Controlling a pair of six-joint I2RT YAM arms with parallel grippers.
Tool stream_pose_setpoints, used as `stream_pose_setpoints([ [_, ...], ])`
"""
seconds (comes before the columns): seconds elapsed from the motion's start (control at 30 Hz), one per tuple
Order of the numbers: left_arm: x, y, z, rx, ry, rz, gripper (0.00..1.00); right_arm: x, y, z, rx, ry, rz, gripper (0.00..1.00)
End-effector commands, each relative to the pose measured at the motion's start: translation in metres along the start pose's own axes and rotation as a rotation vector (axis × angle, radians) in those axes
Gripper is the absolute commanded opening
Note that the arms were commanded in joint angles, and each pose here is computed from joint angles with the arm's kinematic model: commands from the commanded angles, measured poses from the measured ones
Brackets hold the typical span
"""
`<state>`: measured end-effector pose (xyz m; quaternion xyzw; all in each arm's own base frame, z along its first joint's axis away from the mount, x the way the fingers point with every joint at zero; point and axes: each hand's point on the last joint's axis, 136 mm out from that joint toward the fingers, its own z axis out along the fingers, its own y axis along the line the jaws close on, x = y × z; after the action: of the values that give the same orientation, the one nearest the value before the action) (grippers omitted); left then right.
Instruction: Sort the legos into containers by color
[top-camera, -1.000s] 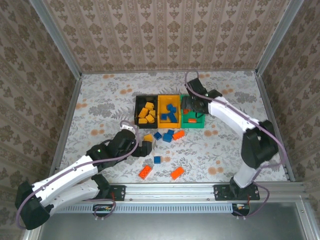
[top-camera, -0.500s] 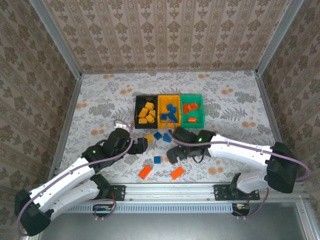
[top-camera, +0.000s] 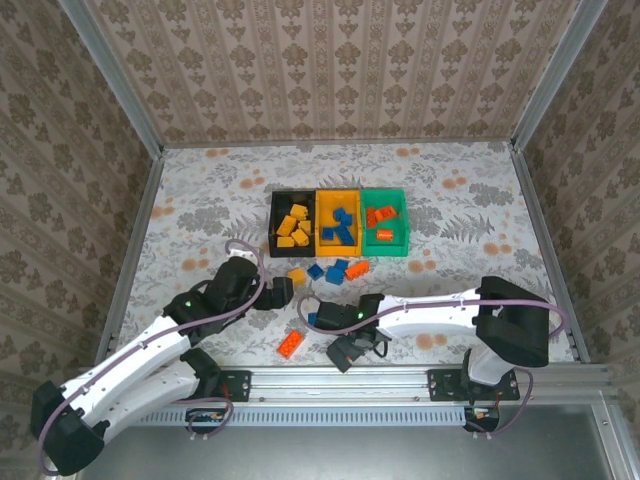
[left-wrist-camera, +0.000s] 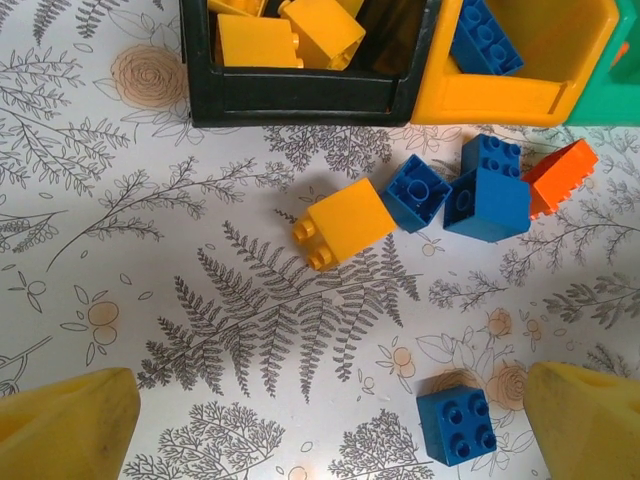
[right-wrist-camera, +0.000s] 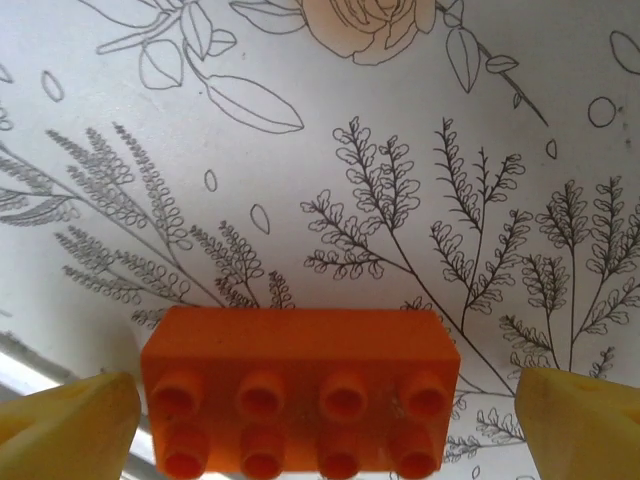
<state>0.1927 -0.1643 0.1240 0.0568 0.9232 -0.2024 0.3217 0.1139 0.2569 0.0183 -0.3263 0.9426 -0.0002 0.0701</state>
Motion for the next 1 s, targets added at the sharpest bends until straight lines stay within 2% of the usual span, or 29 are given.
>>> stream_pose_setpoints([
  [0.0,0.003,0.003,0.001,0.002,0.004,-0.009,1.00,-0.007,0.000,0.004,0.017,-0.019,-0.009,0.94],
  [0.43,0.003,0.002,0.000,0.009,0.012,-0.005,1.00,-0.003,-0.009,0.002,0.012,-0.039,0.025,0.62],
  [0.57,0.003,0.000,0.000,0.012,0.016,-0.002,1.00,-0.007,-0.026,-0.015,0.024,-0.086,0.069,0.58],
  [0.7,0.003,0.001,0.000,0.011,0.018,-0.001,1.00,-0.023,-0.058,-0.049,0.045,-0.184,0.156,0.57],
  [0.83,0.001,0.000,0.000,0.010,0.014,-0.001,1.00,-0.059,-0.103,-0.093,0.050,-0.336,0.312,0.56],
  [0.97,-0.001,-0.001,-0.001,0.011,0.018,0.003,1.00,-0.099,-0.152,-0.121,0.056,-0.455,0.488,0.55],
])
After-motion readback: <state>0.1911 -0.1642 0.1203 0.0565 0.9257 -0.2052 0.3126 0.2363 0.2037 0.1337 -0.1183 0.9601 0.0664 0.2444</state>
